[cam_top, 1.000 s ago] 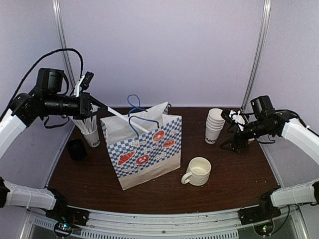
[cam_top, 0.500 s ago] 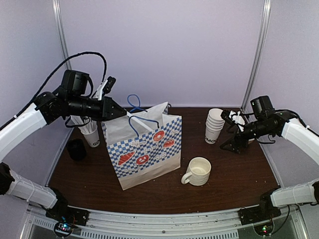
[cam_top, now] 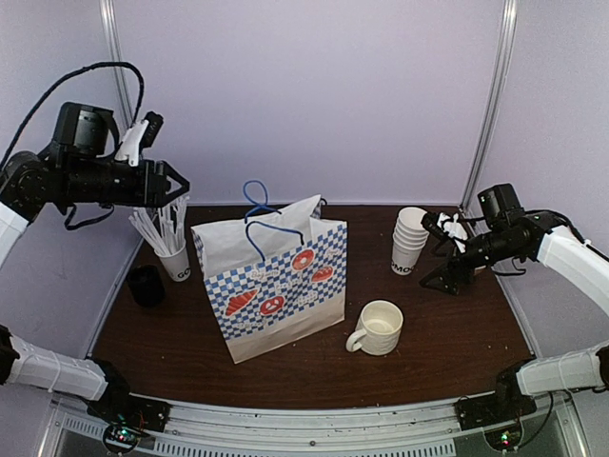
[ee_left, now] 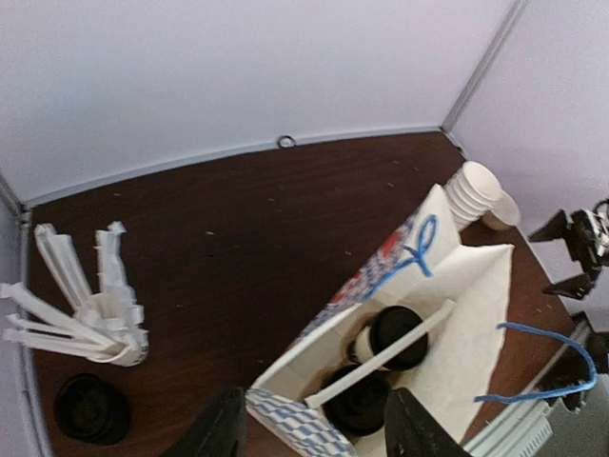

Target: Pack the takeout coffee

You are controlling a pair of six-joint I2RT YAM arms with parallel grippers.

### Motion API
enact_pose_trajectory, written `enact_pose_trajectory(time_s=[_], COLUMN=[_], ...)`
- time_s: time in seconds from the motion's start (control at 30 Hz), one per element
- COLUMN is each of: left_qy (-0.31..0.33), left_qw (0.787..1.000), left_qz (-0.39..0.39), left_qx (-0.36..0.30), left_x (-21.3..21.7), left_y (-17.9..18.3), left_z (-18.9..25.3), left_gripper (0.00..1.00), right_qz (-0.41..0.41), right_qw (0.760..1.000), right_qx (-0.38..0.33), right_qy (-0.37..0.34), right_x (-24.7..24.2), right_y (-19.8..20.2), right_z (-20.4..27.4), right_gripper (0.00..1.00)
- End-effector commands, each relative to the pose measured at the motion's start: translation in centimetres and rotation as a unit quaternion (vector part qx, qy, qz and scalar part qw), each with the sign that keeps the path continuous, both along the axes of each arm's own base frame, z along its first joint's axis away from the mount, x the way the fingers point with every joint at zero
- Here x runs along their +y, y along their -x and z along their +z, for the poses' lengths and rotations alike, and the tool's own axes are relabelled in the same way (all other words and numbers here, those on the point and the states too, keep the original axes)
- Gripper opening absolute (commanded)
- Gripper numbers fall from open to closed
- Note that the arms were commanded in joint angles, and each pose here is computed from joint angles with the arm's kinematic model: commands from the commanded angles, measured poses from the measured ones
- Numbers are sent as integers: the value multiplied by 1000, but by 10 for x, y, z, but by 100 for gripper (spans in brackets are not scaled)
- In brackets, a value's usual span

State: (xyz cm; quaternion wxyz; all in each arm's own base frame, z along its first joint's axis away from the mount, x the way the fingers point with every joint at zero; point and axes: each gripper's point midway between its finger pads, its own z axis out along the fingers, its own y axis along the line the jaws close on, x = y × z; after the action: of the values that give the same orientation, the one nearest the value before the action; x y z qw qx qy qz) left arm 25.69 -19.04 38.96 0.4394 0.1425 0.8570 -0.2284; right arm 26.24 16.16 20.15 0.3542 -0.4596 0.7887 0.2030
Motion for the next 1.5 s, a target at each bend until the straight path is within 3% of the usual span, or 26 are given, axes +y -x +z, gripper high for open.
enact_pose_trajectory(time_s=[0.0, 0.17, 0.27, 0.47, 0.63, 0.97, 1.47], left_qy=[-178, -258, -239, -202, -185, -180, -197], left_qw=[976, 950, 953, 958, 961, 960, 956], left_qz=[122, 177, 184, 198, 189, 198, 201], left_qx=[-20, -1, 19, 53, 78, 86, 85], left_x=[73, 103, 108, 122, 123, 129, 130], left_y=[-10, -27, -38, -67, -92, -129, -148], left_z=[-24, -63, -81, -104, -119, -130, -145], left_gripper=[51, 43, 42, 52, 53, 46, 34], right_qz=[6, 7, 7, 7, 8, 9, 13], right_qw=[1000, 1000, 1000, 1000, 1000, 1000, 1000], right_qx=[5, 4, 5, 3, 2, 0, 10], right_qy=[-2, -2, -1, 1, 2, 4, 10], right_x=[-1, -1, -1, -2, -2, -3, -3], right_y=[3, 4, 4, 4, 5, 6, 6], right_z=[0, -1, -1, -1, -1, -1, -7], right_gripper=[99, 100, 99, 99, 100, 99, 100])
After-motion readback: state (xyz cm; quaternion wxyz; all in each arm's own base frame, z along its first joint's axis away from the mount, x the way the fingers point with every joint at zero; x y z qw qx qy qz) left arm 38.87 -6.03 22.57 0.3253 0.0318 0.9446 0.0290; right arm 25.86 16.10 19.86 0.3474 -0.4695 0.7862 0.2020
